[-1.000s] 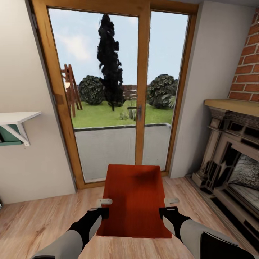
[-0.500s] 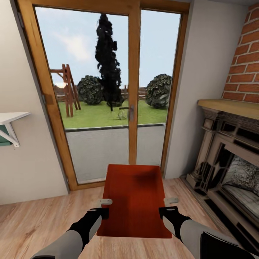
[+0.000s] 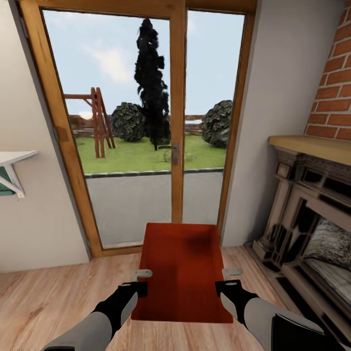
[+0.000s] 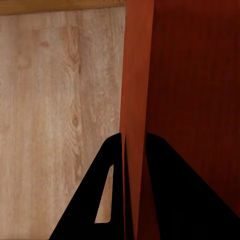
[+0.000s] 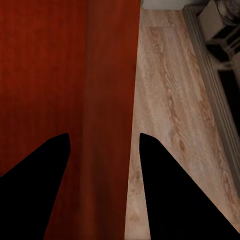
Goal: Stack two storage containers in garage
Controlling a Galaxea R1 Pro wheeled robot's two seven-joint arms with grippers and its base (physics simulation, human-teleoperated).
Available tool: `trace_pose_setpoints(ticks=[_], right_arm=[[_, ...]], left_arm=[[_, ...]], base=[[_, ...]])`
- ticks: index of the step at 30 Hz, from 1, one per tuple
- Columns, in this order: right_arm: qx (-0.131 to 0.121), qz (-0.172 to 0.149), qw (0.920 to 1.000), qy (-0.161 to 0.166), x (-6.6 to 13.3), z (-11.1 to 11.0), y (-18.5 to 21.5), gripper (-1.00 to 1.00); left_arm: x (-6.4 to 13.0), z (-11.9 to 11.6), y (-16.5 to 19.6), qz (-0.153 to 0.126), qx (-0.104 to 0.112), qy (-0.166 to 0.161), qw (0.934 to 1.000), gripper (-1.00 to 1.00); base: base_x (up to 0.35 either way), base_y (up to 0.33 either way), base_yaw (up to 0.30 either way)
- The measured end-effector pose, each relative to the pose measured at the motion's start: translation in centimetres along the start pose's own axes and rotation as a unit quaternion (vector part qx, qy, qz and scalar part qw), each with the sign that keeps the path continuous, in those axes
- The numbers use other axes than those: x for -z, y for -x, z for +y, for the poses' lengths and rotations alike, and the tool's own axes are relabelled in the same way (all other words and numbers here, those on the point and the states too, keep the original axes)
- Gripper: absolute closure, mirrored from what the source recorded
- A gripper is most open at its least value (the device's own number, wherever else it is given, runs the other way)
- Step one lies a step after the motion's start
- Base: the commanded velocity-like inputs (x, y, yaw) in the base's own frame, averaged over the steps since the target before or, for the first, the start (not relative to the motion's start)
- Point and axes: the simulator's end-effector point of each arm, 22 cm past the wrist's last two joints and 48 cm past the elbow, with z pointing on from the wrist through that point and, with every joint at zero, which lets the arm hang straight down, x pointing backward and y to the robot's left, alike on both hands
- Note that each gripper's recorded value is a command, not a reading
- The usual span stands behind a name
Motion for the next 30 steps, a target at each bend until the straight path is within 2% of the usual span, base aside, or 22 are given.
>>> trace_pose_setpoints(ticks=[8, 30], right_arm=[[-0.002, -0.005, 1.0000, 0.000, 0.0, 0.0, 0.2, 1.00], [-0.004, -0.017, 0.9998, -0.002, 0.8, -0.3, 1.4, 1.00]], left_arm=[[0.0, 0.0, 0.3, -0.005, -0.001, 0.000, 1.0000, 1.00], [0.8, 0.0, 1.5, -0.017, -0.001, 0.000, 0.9998, 1.00]], base=[[0.013, -0.051, 0.102], [0.000, 0.000, 0.254]])
